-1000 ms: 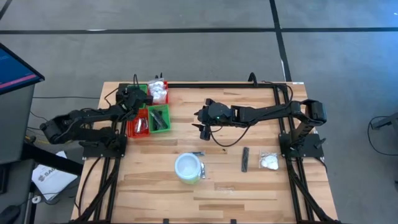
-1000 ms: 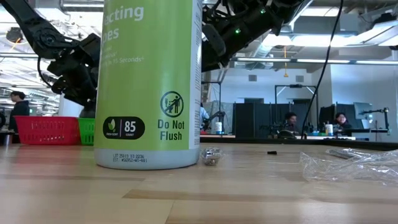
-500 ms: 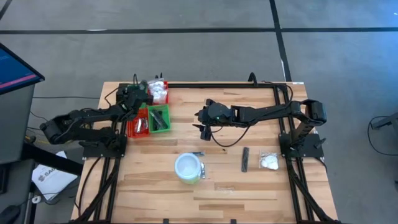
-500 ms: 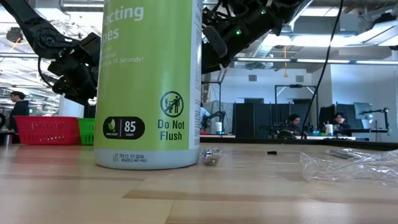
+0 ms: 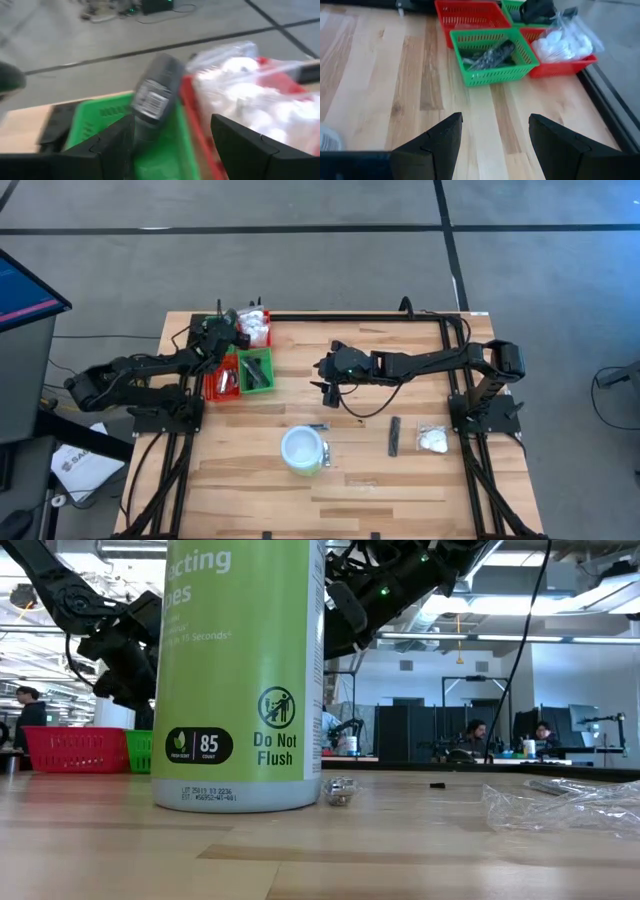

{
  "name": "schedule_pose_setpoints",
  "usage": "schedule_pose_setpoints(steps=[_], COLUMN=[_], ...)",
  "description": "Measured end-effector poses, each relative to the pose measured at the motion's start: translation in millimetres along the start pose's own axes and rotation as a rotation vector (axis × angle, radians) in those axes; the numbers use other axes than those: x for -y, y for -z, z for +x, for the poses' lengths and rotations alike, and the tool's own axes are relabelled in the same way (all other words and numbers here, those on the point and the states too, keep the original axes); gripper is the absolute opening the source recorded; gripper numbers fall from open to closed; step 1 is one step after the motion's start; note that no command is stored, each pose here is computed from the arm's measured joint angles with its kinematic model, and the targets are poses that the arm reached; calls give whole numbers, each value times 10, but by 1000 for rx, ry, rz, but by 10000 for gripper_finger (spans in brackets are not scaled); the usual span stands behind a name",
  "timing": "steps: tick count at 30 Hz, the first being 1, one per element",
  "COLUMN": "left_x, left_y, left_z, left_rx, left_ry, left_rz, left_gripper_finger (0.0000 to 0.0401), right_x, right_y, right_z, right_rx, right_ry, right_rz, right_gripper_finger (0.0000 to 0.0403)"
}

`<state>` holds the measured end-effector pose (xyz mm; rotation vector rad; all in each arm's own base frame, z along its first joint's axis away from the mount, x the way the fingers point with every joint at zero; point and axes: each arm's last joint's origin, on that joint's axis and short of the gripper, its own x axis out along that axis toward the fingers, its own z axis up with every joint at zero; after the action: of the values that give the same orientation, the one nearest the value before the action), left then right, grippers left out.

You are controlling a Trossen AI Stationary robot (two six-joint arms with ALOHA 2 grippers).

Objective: Pick & Place Travel size toiletries
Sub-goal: Put the white cotton pack into the top red bin

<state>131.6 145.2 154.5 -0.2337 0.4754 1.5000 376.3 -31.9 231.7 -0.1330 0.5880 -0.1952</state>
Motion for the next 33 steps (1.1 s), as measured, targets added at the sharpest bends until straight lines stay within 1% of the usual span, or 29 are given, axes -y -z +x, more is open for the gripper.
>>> schedule_pose_setpoints(steps=[4, 7, 10, 17, 21, 26, 29, 31, 33], left_x=[58, 128, 221, 407, 497, 571, 580, 596, 589], left_y=[15, 33, 63, 142, 195, 236, 237, 231, 228], left_z=[-37, -97, -181, -399, -534, -671, -717, -748, -779], left_rx=[-9, -3, -1, 20, 30, 43, 52, 64, 69], left_ry=[70, 113, 193, 327, 403, 481, 504, 520, 534], left_rz=[13, 35, 86, 155, 188, 199, 199, 191, 191], left_gripper_finger=[255, 254, 251, 246, 246, 246, 246, 246, 246], right_x=[-6, -36, -97, -279, -364, -495, -592, -638, -701], right_y=[51, 118, 175, 270, 347, 529, 587, 689, 726], right_z=[-2, -11, -30, -133, -262, -490, -621, -768, -886], right_rx=[-53, -122, -186, -313, -422, -581, -627, -706, -721], right_ry=[-6, -16, -31, -58, 3, 83, 93, 111, 118], right_rz=[1, 16, 30, 61, 94, 88, 105, 102, 122], right_gripper_finger=[221, 221, 221, 221, 221, 217, 206, 195, 182])
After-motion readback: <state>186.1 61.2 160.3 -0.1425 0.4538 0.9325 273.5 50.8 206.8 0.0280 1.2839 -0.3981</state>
